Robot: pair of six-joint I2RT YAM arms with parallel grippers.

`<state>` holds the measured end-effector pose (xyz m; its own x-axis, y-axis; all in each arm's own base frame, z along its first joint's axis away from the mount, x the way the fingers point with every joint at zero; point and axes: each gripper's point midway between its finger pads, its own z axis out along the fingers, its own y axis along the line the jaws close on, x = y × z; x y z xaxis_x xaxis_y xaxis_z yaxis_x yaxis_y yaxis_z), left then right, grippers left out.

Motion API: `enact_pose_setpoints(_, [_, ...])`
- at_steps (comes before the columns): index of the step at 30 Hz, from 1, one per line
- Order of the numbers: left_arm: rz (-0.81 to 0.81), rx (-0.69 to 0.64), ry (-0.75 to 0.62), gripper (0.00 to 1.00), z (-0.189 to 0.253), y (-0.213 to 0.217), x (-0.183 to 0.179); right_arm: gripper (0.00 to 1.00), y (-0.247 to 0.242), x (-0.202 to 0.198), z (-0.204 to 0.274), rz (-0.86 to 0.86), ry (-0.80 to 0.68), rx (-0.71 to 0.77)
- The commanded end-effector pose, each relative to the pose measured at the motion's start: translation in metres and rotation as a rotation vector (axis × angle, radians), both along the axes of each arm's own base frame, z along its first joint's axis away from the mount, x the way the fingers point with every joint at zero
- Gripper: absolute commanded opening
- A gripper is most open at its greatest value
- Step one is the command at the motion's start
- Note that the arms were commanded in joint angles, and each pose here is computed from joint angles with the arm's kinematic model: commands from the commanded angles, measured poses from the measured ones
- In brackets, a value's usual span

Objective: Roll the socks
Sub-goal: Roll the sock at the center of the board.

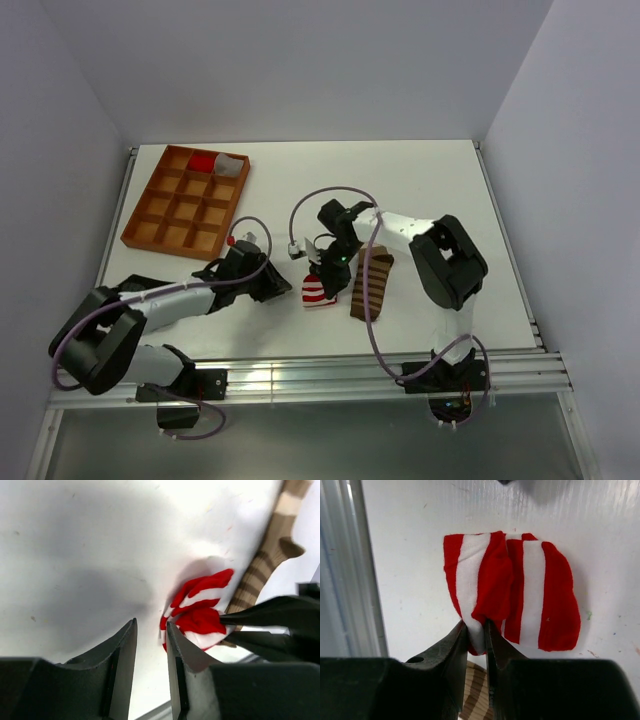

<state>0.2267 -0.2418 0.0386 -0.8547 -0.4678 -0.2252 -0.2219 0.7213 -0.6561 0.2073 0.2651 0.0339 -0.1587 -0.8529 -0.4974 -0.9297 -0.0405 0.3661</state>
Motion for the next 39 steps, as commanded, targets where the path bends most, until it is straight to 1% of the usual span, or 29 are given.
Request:
enact_pose_setpoints(1, [0.054, 0.097, -0.169, 0.35, 0.020, 0.011, 0.017, 0.17, -0.019, -0.007, -0.001, -0.021, 0.151, -0.080])
enact_pose_setpoints(2, [0.047, 0.106, -0.199, 0.35, 0.024, 0.011, 0.017, 0.17, -0.023, -0.011, -0.004, -0.028, 0.204, -0.109])
enact_pose_setpoints(4, [0.056, 0.133, -0.268, 0.36, 0.035, 0.008, 0.018, 0.17, -0.022, -0.008, -0.003, -0.029, 0.232, -0.105])
enact_pose_setpoints(5, [0.019, 0.132, -0.314, 0.36, 0.042, -0.001, 0.014, 0.17, -0.027, -0.011, -0.007, -0.034, 0.271, -0.130])
enact_pose_setpoints(6, [0.028, 0.154, -0.344, 0.35, 0.044, 0.000, 0.017, 0.17, -0.026, -0.007, -0.008, -0.047, 0.276, -0.137])
enact_pose_setpoints(8, [-0.013, 0.150, -0.411, 0.36, 0.053, -0.011, 0.015, 0.17, -0.031, -0.007, -0.014, -0.062, 0.310, -0.165])
enact_pose_setpoints(10, [-0.047, 0.176, -0.466, 0.36, 0.057, -0.016, 0.016, 0.18, -0.032, -0.006, -0.017, -0.067, 0.341, -0.187])
enact_pose_setpoints(12, [-0.103, 0.189, -0.540, 0.36, 0.062, -0.026, 0.015, 0.18, -0.032, -0.001, -0.017, -0.073, 0.346, -0.196])
enact_pose_setpoints(15, [-0.195, 0.152, -0.639, 0.39, 0.073, -0.045, 0.012, 0.18, -0.033, 0.002, -0.021, -0.079, 0.369, -0.212])
enact_pose_setpoints(17, [-0.254, 0.126, -0.679, 0.41, 0.078, -0.055, 0.008, 0.18, -0.033, 0.005, -0.022, -0.087, 0.386, -0.222])
enact_pose_setpoints(18, [-0.317, 0.082, -0.718, 0.42, 0.087, -0.067, 0.004, 0.18, -0.034, 0.005, -0.025, -0.093, 0.394, -0.232])
enact_pose_setpoints(21, [-0.420, 0.070, -0.744, 0.44, 0.087, -0.083, 0.001, 0.18, -0.035, 0.008, -0.026, -0.102, 0.397, -0.243])
enact_pose_setpoints(22, [-0.473, 0.059, -0.726, 0.44, 0.079, -0.091, -0.004, 0.18, -0.035, 0.010, -0.027, -0.104, 0.393, -0.245])
enact_pose_setpoints(25, [-0.528, 0.060, -0.714, 0.43, 0.071, -0.101, -0.005, 0.18, -0.035, 0.012, -0.028, -0.116, 0.387, -0.254])
enact_pose_setpoints(30, [-0.584, 0.024, -0.705, 0.44, 0.062, -0.111, -0.010, 0.18, -0.038, 0.015, -0.030, -0.138, 0.376, -0.264])
enact_pose_setpoints(36, [-0.651, -0.018, -0.663, 0.43, 0.049, -0.118, -0.018, 0.18, -0.041, 0.018, -0.036, -0.160, 0.361, -0.282])
enact_pose_setpoints(39, [-0.656, 0.000, -0.639, 0.42, 0.038, -0.115, -0.019, 0.18, -0.043, 0.019, -0.038, -0.164, 0.352, -0.289])
